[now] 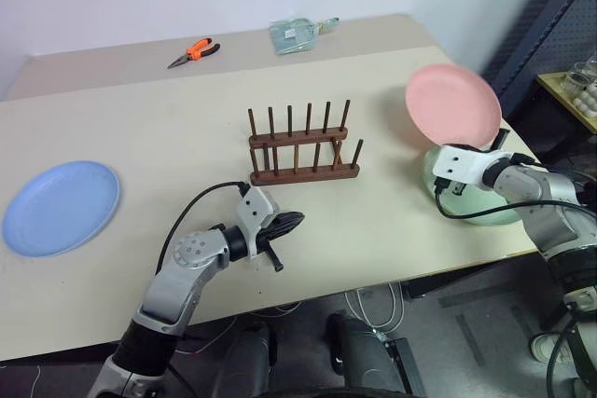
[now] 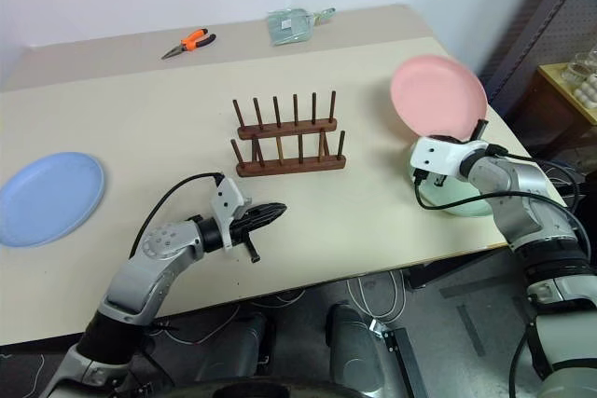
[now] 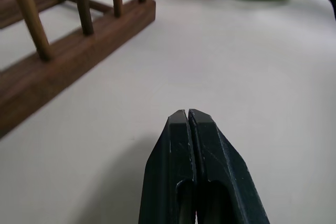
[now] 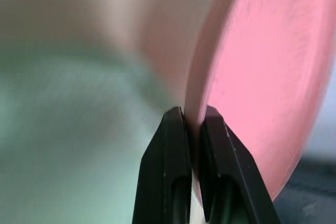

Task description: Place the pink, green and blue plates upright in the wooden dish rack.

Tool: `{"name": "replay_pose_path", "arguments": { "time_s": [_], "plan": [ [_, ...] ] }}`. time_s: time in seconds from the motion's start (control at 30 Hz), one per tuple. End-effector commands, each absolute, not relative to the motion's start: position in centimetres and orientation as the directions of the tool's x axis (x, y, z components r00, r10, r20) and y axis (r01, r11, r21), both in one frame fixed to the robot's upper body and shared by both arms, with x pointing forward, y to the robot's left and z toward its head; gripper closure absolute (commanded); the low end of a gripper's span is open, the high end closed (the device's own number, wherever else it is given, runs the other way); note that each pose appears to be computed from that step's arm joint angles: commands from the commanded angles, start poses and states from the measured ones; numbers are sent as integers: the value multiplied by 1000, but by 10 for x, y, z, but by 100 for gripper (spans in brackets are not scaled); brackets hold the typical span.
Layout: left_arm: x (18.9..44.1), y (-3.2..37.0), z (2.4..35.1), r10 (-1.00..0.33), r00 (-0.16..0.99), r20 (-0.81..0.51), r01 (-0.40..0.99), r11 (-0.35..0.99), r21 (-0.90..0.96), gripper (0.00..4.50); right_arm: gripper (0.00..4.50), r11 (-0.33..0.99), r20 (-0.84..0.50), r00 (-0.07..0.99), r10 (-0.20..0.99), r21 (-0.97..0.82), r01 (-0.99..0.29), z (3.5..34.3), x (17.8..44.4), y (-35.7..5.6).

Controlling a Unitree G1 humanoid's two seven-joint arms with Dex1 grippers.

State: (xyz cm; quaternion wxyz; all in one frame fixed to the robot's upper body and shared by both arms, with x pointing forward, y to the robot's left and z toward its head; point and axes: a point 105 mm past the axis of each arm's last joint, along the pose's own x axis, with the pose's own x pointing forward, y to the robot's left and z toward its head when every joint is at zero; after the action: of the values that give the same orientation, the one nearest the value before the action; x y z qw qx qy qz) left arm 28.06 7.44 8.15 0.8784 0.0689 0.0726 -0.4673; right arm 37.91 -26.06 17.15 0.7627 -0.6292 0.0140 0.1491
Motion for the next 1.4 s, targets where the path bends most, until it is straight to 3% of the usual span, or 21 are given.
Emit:
{"name": "replay_pose_path", "arguments": {
  "time_s": [0.03,0.07,0.1,0.2,0.27,0.6,0.9,1.03,1.13,1.23,1.4],
  "plan": [
    [284,81,101,-800,587,-126,810,581,84,450,446,524,88,899,429,-835,-168,245,360,-210],
    [286,84,103,-795,595,-114,804,590,79,450,446,702,191,844,502,-660,-268,263,348,-190],
    [287,86,105,-793,600,-105,800,596,74,450,446,777,259,786,562,-489,-395,274,336,-173],
    [289,89,109,-793,602,-90,798,598,72,450,446,702,351,616,705,-226,-675,292,302,-137],
    [290,90,112,-795,601,-81,799,596,75,450,446,639,369,556,745,-156,-753,297,289,-126],
    [289,91,114,-789,609,-81,793,604,83,450,446,586,208,568,796,-29,-810,258,300,-118],
    [286,89,112,-791,605,-91,796,598,91,450,446,607,103,608,787,46,-794,225,328,-131],
    [286,89,112,-792,603,-93,798,596,92,450,298,636,73,632,771,-50,-770,223,331,-138],
    [285,89,111,-794,600,-97,800,593,92,450,149,659,8,679,734,-247,-710,223,330,-151],
    [283,88,110,-798,594,-102,805,588,85,450,149,631,-108,719,687,-403,-663,215,320,-176],
    [282,86,107,-808,579,-113,815,573,79,450,149,642,-279,806,522,-494,-587,184,312,-219]
  ]
}}
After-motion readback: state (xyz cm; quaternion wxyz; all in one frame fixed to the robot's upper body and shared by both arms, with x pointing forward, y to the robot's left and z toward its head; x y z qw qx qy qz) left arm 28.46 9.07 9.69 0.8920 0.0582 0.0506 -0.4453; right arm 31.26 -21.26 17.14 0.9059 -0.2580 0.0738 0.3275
